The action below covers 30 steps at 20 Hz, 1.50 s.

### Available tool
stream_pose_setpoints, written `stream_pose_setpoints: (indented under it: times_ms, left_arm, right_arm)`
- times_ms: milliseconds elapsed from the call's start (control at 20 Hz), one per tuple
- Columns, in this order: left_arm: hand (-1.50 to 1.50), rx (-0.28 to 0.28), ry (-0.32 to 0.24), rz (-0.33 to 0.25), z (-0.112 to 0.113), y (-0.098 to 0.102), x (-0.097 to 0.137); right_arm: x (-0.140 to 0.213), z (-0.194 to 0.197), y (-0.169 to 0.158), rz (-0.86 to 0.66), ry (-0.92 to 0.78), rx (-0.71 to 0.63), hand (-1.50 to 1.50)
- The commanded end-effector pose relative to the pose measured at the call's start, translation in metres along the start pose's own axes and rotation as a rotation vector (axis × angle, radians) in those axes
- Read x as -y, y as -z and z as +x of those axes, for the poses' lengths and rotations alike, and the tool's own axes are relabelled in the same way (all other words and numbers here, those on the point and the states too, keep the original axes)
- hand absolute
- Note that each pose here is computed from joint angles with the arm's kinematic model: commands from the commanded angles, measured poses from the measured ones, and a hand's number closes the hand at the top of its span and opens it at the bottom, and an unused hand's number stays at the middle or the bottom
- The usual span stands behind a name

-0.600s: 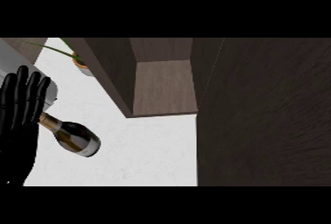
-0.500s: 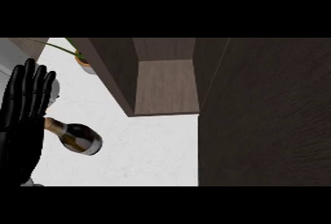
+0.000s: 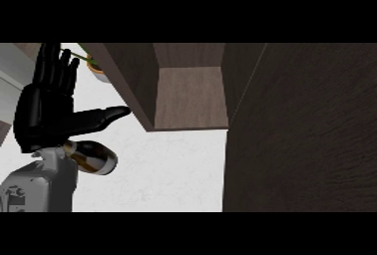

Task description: Pick up the wine, place it into the cabinet and close the cabinet

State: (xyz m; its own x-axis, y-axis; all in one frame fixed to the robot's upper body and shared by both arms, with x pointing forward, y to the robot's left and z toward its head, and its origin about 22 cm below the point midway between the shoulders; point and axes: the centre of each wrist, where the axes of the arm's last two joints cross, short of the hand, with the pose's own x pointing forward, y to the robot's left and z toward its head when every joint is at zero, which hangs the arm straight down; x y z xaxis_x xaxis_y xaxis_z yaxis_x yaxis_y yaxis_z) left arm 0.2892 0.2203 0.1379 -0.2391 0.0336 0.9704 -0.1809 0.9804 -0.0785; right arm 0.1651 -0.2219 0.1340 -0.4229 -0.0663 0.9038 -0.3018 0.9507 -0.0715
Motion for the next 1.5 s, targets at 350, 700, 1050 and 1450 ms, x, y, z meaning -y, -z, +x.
stream_pose_setpoints:
  times_ms: [350, 700, 1050, 1450]
  left_arm:
    - [-1.50, -0.080, -0.052, 0.047, 0.059, 0.015, 0.077]
    - [-1.50, -0.108, -0.064, 0.034, 0.070, 0.010, 0.108]
    - [-1.50, -0.108, -0.066, 0.067, 0.107, 0.006, 0.123]
    - [-1.50, -0.086, -0.031, 0.132, 0.093, 0.000, 0.113]
  right_arm:
    - [-0.018, 0.060, -0.021, 0.079, 0.051, -0.037, -1.50]
    - [-0.023, 0.081, -0.034, 0.097, 0.055, -0.041, -1.50]
    - [-0.023, 0.082, -0.033, 0.071, 0.050, -0.049, -1.50]
    - [-0.029, 0.096, -0.035, 0.084, 0.049, -0.047, -1.50]
